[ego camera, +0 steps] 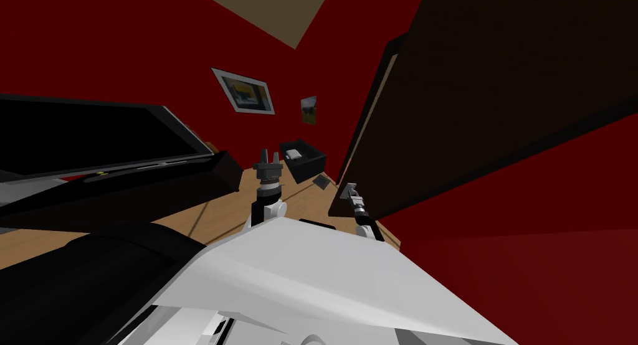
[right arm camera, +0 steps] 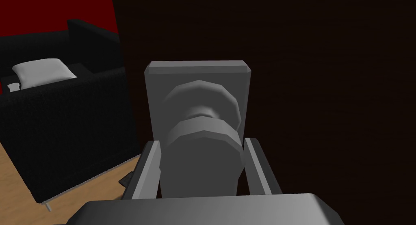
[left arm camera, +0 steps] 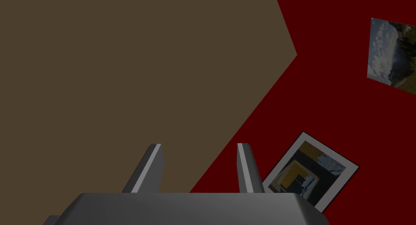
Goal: Pull the door open
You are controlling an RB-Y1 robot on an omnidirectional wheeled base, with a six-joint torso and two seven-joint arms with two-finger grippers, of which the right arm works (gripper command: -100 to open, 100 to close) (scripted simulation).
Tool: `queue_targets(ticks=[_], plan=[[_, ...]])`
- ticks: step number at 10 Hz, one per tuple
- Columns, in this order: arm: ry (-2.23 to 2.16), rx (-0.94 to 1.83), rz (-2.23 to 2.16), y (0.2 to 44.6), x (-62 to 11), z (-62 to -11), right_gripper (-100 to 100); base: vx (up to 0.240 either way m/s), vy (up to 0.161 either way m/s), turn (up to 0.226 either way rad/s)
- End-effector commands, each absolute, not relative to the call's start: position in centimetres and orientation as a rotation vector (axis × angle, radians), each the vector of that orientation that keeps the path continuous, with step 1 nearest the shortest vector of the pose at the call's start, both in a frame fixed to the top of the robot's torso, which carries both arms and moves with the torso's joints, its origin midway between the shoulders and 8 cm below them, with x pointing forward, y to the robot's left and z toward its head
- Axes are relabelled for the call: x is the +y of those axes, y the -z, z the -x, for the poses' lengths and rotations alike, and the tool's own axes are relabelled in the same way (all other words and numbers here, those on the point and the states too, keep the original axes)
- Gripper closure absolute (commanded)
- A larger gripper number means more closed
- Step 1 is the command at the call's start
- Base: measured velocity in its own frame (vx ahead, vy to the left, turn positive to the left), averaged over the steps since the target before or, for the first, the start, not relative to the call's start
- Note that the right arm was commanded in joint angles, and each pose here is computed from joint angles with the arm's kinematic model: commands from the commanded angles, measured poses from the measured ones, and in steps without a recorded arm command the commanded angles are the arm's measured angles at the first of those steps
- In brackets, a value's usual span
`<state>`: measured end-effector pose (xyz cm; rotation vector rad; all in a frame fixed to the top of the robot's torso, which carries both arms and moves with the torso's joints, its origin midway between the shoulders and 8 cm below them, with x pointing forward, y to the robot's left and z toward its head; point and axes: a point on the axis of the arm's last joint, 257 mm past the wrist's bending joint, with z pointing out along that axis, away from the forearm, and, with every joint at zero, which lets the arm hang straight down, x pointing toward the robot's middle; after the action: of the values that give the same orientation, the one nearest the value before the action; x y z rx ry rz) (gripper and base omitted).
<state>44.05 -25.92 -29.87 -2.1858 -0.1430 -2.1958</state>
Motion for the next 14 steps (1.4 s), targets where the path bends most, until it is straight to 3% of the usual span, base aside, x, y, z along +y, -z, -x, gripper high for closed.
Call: queue_targets(ticks=[1, 5, 9, 14], plan=[[2.169, -0.172, 2.165, 29.9, -24.4, -42.8, 100, -0.039, -0.064, -0.061], [2.127, -0.219, 2.125, 29.7, -22.3, -40.3, 100, -0.035, -0.107, 0.018], [2.097, -0.238, 2.113, 29.9, -21.3, -38.9, 100, -0.031, -0.119, 0.116], [2.105, -0.267, 2.111, 31.0, -23.3, -35.4, 100, 0.051, 0.044, -0.023]])
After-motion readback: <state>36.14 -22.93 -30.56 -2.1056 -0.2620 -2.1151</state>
